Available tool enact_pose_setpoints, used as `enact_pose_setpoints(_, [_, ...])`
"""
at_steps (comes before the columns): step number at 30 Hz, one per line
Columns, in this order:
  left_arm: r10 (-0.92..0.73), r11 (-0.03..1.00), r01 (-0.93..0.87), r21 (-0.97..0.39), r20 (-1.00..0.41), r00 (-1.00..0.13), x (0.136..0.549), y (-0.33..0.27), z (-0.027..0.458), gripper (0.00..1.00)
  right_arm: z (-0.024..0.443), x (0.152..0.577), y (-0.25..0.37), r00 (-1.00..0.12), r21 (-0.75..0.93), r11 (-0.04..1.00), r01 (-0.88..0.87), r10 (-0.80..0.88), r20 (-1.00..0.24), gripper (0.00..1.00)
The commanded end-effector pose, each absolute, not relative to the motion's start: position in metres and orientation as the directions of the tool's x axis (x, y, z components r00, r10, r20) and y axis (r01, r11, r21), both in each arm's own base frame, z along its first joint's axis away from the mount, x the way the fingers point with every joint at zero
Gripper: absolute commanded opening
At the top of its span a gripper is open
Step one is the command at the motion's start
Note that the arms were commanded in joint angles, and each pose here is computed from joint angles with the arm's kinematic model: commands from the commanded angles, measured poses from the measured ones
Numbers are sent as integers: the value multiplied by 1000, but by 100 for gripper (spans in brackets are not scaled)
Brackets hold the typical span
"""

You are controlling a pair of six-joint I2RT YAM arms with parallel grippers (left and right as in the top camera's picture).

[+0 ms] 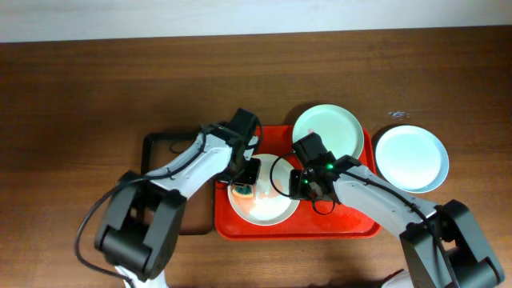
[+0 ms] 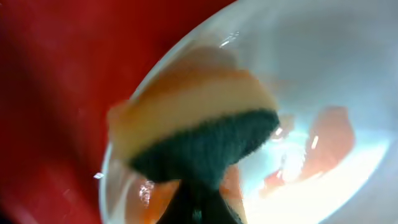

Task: Clean dirty plates on tray and stack at the side
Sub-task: 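Scrub the center plate with the sponge in the left gripper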

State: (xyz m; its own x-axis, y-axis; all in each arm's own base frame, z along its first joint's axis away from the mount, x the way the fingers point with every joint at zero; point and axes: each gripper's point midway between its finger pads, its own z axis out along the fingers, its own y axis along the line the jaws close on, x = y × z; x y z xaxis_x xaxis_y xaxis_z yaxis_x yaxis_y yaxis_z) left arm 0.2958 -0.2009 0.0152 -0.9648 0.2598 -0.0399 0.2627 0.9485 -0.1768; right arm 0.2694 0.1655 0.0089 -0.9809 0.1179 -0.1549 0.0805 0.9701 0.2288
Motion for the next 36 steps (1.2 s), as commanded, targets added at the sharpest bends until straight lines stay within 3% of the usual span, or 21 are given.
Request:
enact_pose_setpoints(1, [260, 929, 226, -294, 81, -962, 274, -219, -8, 0, 5, 267, 163, -981, 217, 972, 93, 127, -148, 4])
enact_pose_setpoints(3, [329, 832, 256, -492, 67, -942, 263, -247, 18, 0, 5, 267, 163, -981, 217, 972, 93, 127, -148, 4])
enact_pose_setpoints(4, [324, 823, 265, -502, 33, -945, 267, -247, 30, 0, 5, 267, 163, -981, 216, 972, 93, 127, -147, 4])
enact_pose_setpoints(7, [267, 888, 292, -355, -119, -956, 291, -224, 64, 0, 5, 267, 163, -981, 217, 972, 93, 127, -148, 4])
enact_pose_setpoints(11, [204, 958, 220, -182, -103, -973, 291, -190, 47, 0, 5, 267, 163, -981, 217, 972, 93, 127, -148, 4])
enact_pose_setpoints(18, [148, 968, 160, -194, -76, -986, 261, -182, -8, 0, 5, 267, 163, -981, 217, 972, 93, 127, -148, 4])
enact_pose_setpoints(25, [209, 950, 229, -214, -111, -972, 256, -206, -7, 0, 6, 267, 163, -981, 217, 972, 93, 127, -148, 4])
enact_pose_setpoints(26, [208, 947, 227, -226, -105, -972, 255, -208, -7, 0, 6, 267, 163, -981, 217, 972, 93, 127, -148, 4])
enact_pose_setpoints(28, [247, 862, 242, -444, -47, -968, 236, -243, 7, 0, 6, 267, 163, -981, 217, 972, 93, 127, -148, 4])
enact_pose_setpoints(30, [296, 801, 287, -525, -70, -953, 241, -254, 27, 0, 5, 267, 163, -981, 217, 972, 93, 127, -148, 4])
enact_pose_setpoints(31, [287, 814, 298, -498, -101, -953, 262, -243, 49, 0, 5, 267, 163, -981, 216, 972, 93, 127, -147, 4])
enact_pose_setpoints(33, [178, 924, 223, -312, -166, -970, 309, -191, 90, 0, 5, 267, 163, -981, 216, 972, 93, 127, -147, 4])
enact_pose_setpoints(36, [51, 987, 78, -138, -190, -981, 331, -121, 121, 0, 5, 267, 163, -981, 216, 972, 93, 126, -148, 4])
